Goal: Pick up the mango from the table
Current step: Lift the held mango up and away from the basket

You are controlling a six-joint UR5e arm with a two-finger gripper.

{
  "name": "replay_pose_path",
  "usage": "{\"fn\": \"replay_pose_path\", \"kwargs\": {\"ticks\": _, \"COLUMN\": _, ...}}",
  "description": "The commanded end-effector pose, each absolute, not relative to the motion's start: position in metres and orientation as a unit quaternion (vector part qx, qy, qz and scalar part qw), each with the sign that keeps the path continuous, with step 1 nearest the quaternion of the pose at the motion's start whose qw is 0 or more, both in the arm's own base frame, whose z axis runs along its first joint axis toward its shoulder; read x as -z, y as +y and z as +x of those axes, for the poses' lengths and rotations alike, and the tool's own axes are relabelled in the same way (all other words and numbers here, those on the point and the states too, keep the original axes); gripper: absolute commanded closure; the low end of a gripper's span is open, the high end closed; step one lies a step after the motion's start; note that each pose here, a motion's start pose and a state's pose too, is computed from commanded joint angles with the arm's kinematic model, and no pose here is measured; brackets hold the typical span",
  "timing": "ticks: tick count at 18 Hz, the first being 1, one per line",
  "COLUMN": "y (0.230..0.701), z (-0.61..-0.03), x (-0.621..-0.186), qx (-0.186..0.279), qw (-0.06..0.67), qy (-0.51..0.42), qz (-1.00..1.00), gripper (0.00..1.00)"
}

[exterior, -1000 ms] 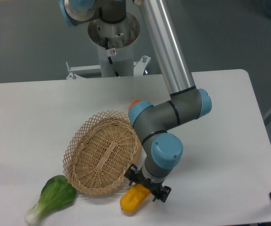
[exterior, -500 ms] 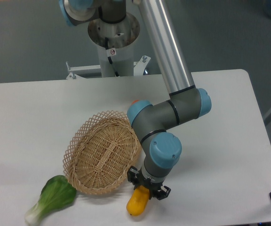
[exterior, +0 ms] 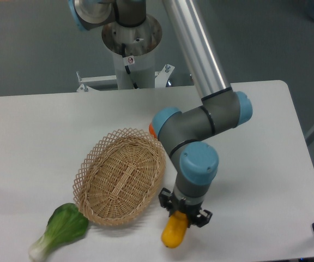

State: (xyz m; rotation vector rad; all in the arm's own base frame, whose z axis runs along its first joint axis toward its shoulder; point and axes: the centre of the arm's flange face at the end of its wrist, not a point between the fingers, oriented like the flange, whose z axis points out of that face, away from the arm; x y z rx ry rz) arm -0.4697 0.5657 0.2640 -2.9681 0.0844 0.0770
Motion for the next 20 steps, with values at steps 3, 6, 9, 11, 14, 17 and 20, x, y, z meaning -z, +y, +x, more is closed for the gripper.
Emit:
{"fn": "replay_pose_path", "kwargs": {"ticks": 3, "y": 0.531, "z": -0.497, "x": -0.287, "qx": -0.037, "qw": 0.09, "qy": 0.001, "qz": -0.995, "gripper": 0.91}}
{"fn": "replay_pose_path", "kwargs": {"ticks": 6, "y": 0.506, "z": -0.513, "x": -0.303, "qx": -0.036, "qw": 0.071, "qy": 0.012, "qz": -0.997, "gripper": 0.91}}
{"fn": "replay_pose_path", "kwargs": {"ticks": 9, "y": 0.477, "z": -0.531, "x": -0.321, "qx": -0.046, "qw": 0.048, "qy": 0.042, "qz": -0.997, "gripper": 0.89}}
{"fn": "replay_pose_path", "kwargs": {"ticks": 11, "y": 0.458, "z": -0.545, "x": -0.329, "qx": -0.053, "qw": 0.048, "qy": 0.054, "qz": -0.996, "gripper": 0.86}}
{"fn": "replay_pose_path", "kwargs": {"ticks": 14, "y": 0.442, "z": -0.563, "x": -0.334, "qx": -0.06, "qw": 0.047, "qy": 0.061, "qz": -0.995, "gripper": 0.86}}
{"fn": "replay_pose_path", "kwargs": {"ticks": 17, "y": 0.43, "z": -0.576, "x": -0.326, "qx": -0.06, "qw": 0.034, "qy": 0.074, "qz": -0.995, "gripper": 0.85}}
{"fn": "replay_pose_path", "kwargs": {"ticks": 20, "y": 0.428, "z": -0.582, "x": -0.318, "qx": -0.06, "qw": 0.02, "qy": 0.098, "qz": -0.993, "gripper": 0.85}}
